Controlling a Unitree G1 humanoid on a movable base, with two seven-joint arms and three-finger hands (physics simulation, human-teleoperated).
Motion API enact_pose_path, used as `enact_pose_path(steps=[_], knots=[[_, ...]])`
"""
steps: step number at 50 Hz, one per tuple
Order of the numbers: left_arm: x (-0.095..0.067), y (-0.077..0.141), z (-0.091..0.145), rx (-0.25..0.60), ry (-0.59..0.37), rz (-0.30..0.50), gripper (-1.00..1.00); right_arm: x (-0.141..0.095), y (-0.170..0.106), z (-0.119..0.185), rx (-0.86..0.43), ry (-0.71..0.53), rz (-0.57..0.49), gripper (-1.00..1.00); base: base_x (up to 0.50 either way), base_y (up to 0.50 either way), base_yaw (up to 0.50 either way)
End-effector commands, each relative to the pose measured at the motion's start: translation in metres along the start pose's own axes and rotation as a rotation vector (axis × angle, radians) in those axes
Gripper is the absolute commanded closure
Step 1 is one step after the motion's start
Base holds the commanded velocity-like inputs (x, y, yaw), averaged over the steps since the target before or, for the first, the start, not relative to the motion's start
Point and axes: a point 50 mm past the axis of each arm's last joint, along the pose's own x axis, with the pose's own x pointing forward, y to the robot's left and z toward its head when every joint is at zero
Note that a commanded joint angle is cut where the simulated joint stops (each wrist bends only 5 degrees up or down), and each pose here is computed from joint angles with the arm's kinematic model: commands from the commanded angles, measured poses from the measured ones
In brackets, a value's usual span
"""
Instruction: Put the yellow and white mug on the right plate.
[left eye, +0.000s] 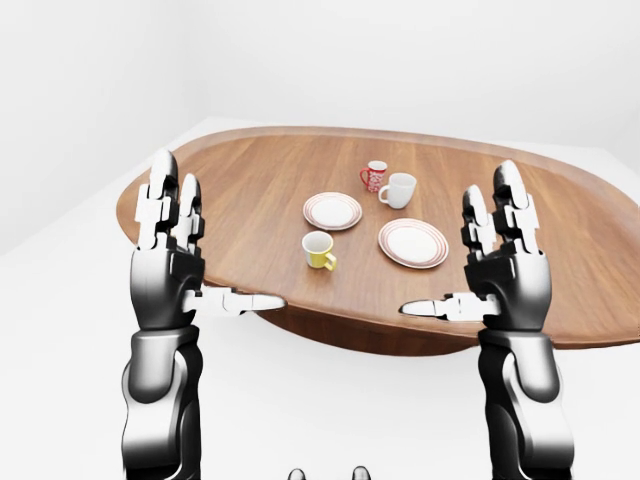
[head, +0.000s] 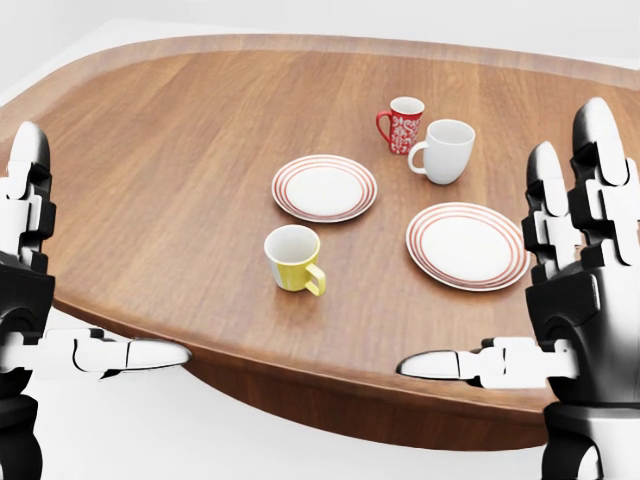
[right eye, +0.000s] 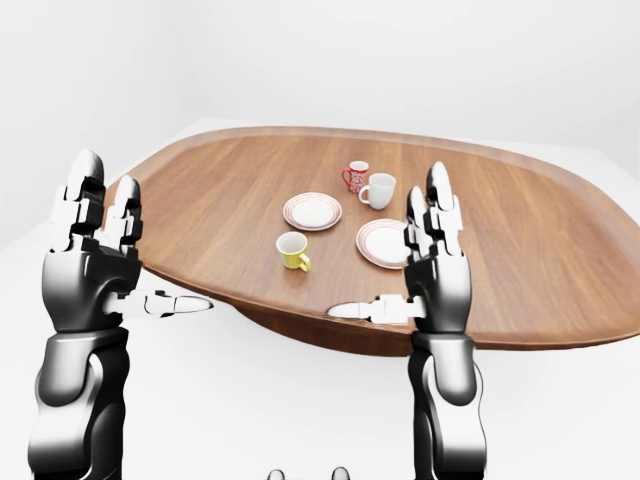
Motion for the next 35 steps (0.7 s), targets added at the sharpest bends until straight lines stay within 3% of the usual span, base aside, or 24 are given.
enact_pose_path(steps=[1, 35], knots=[[0.000, 0.000, 0.002, 0.004, -0.008, -0.005, -1.00, -0.001, -0.001, 0.011, 0.042, -0.047, -0.003, -1.00, 0.49, 0.12, 0.00], [0.001, 0.000, 0.000, 0.003, 0.000, -0.004, -1.00, -0.001, 0.001, -0.004, 0.006, 0.022, 0.013, -1.00, 0.49, 0.12, 0.00]])
